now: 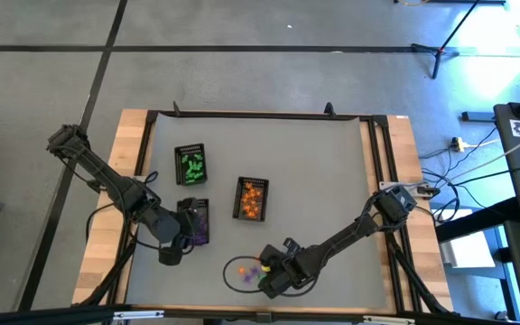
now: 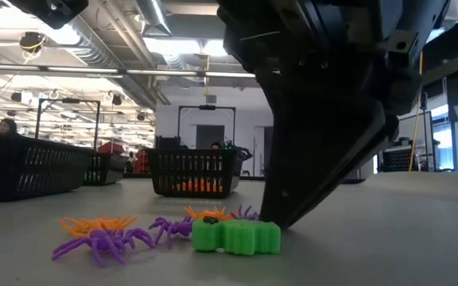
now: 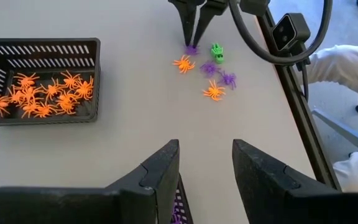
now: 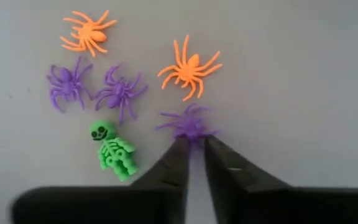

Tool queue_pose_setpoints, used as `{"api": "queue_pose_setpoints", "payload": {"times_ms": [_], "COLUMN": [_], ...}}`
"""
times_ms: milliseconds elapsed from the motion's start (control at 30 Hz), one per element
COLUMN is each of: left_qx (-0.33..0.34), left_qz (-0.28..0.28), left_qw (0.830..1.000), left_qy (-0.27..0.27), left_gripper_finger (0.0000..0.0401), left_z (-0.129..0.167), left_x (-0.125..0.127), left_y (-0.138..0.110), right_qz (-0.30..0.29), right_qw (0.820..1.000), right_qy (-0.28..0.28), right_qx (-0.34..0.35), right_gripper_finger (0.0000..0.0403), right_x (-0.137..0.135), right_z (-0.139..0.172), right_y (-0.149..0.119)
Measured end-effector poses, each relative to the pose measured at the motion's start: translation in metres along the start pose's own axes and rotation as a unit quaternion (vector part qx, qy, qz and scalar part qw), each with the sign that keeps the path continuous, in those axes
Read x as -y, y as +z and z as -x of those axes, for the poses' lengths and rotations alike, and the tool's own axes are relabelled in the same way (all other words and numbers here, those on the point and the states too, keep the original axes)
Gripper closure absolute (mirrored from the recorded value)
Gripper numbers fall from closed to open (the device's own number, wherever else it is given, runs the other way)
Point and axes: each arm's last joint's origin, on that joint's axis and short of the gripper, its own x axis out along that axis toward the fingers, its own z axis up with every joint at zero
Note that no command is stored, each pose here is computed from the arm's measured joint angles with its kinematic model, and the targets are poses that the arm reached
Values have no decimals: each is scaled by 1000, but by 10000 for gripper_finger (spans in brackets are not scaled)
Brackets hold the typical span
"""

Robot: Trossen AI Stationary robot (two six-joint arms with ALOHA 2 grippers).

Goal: Sort Halloween decoration
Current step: Put the purple spider toy into the bottom left black basket

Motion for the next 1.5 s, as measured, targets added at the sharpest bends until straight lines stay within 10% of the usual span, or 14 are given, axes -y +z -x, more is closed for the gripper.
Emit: {"api": "queue_pose_setpoints", "payload": {"times_ms": [767,1133,1500], "left_qx": [0,4,65], "left_qz": [0,-15,-21], "left_qw": [1000,1000,987], "left_qy": [0,8,148], "left_gripper_finger": [261,261,261], "left_z": [0,0,39], "left_x": [0,0,-22], "left_y": [0,0,-7], "right_qz": [22,78,106], "right_qw": [997,971,939], "right_qy": [-2,49,120], "right_qx": [74,219,305], "right_gripper_finger": [401,402,402], "right_x": [1,-6,16], "right_z": [18,28,1], "right_y": [18,85,152]}}
